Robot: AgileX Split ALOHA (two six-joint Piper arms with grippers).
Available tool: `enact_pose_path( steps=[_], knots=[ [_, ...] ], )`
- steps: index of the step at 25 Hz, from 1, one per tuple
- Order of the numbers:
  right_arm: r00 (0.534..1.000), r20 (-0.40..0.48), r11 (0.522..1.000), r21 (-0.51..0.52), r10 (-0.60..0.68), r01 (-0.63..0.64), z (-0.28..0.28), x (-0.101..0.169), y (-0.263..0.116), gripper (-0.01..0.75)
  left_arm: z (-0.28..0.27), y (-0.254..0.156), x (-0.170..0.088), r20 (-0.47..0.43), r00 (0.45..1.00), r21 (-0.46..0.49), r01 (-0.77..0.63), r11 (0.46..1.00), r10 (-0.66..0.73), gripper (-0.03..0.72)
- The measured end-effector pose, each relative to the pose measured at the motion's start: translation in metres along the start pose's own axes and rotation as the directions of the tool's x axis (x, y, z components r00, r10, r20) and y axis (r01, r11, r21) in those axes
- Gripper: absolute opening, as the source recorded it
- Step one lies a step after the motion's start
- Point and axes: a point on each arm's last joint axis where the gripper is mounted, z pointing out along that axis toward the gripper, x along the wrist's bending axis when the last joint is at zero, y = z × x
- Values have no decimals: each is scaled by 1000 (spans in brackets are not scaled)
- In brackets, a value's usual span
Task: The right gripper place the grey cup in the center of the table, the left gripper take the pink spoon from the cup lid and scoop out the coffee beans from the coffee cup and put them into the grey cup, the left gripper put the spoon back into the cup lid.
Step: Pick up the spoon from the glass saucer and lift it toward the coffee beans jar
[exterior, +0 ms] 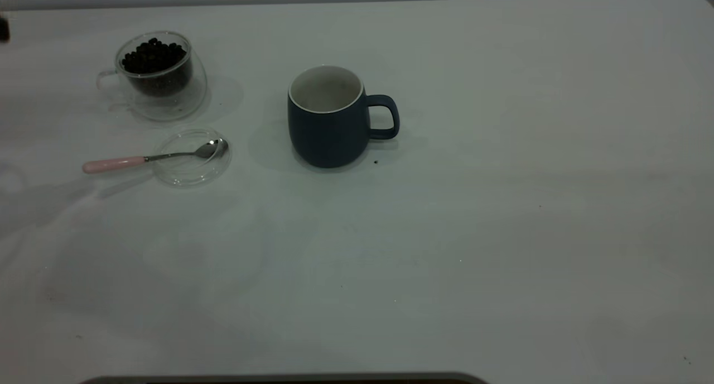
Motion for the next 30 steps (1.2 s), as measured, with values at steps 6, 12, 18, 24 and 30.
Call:
enact_pose_path(
  steps=[6, 12, 18, 24, 30],
  knots=[
    [1000, 0, 1000, 0, 0, 0, 0, 0, 0, 591, 12, -23, 58, 76, 991, 56, 108, 993, -112, 714],
    [1000, 0, 1000, 0, 0, 0, 0, 0, 0, 591, 24, -33, 84, 91, 990, 58, 101, 993, -106, 714],
    [1000, 0, 1000, 0, 0, 0, 0, 0, 0, 591, 48, -30, 91, 151, 985, 82, 72, 994, -84, 714],
    [1000, 0, 1000, 0, 0, 0, 0, 0, 0, 591, 70, -30, 88, 169, 983, 112, 53, 992, -71, 714],
    [1000, 0, 1000, 0, 0, 0, 0, 0, 0, 591, 83, -33, 92, 180, 981, 117, 57, 992, -77, 707]
  ],
)
